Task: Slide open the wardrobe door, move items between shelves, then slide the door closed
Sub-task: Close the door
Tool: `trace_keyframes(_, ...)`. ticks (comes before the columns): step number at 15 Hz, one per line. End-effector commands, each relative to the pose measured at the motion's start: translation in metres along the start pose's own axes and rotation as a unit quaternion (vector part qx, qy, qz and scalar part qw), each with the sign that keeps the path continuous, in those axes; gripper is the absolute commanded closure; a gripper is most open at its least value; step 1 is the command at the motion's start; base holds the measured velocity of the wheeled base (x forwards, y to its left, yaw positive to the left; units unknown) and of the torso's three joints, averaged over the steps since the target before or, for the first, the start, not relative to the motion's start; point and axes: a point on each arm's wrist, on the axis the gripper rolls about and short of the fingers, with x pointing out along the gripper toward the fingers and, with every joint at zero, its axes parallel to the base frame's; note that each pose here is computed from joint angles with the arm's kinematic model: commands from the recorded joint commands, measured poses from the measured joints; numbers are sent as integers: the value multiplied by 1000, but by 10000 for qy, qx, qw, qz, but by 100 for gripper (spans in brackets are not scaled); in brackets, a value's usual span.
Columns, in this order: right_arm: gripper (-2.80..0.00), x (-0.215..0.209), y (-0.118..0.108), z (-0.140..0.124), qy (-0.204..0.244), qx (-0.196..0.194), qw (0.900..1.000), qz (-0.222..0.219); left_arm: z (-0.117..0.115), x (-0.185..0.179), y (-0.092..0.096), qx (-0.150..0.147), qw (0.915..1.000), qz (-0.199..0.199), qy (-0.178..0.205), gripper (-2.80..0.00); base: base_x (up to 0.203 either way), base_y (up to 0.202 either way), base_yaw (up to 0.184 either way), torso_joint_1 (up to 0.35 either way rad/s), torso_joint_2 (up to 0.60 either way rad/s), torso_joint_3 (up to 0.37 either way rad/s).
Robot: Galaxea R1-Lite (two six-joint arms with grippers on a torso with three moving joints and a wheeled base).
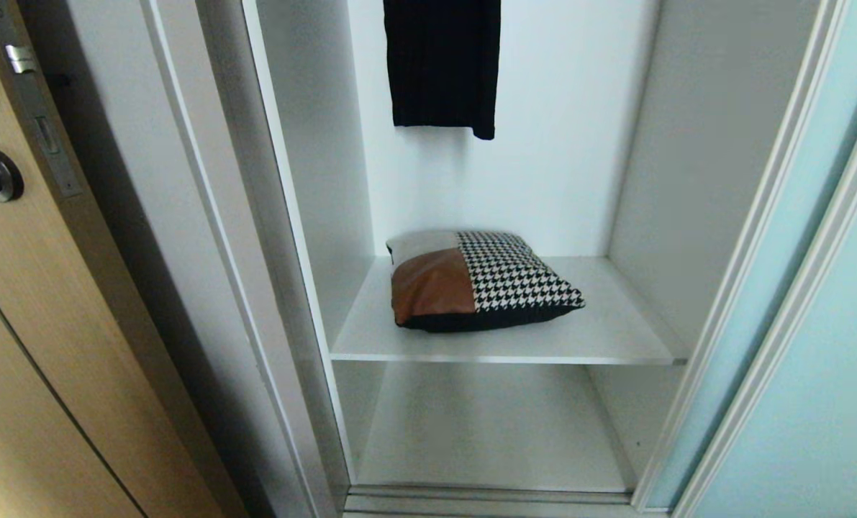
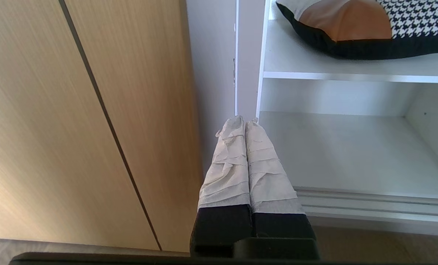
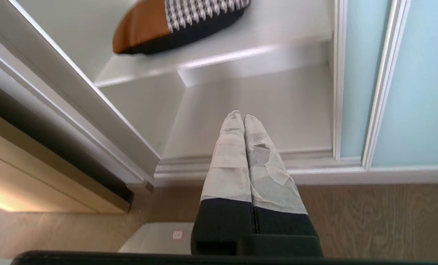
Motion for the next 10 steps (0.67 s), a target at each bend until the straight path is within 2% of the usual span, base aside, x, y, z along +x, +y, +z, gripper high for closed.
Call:
trace_keyframes(1,0,0,2,6,-40,-1,10000,12,0,0,0,0,10000,2,26,0,0,0,0,0,0,0)
trace_keyframes(7,0,-12,17,41,-555,-240,9982,-29,0,0,0,0,10000,2,23,0,0,0,0,0,0,0)
trace_keyframes(10,0,-8,23,56,-509,-364,9980,-67,0,0,0,0,10000,2,23,0,0,0,0,0,0,0)
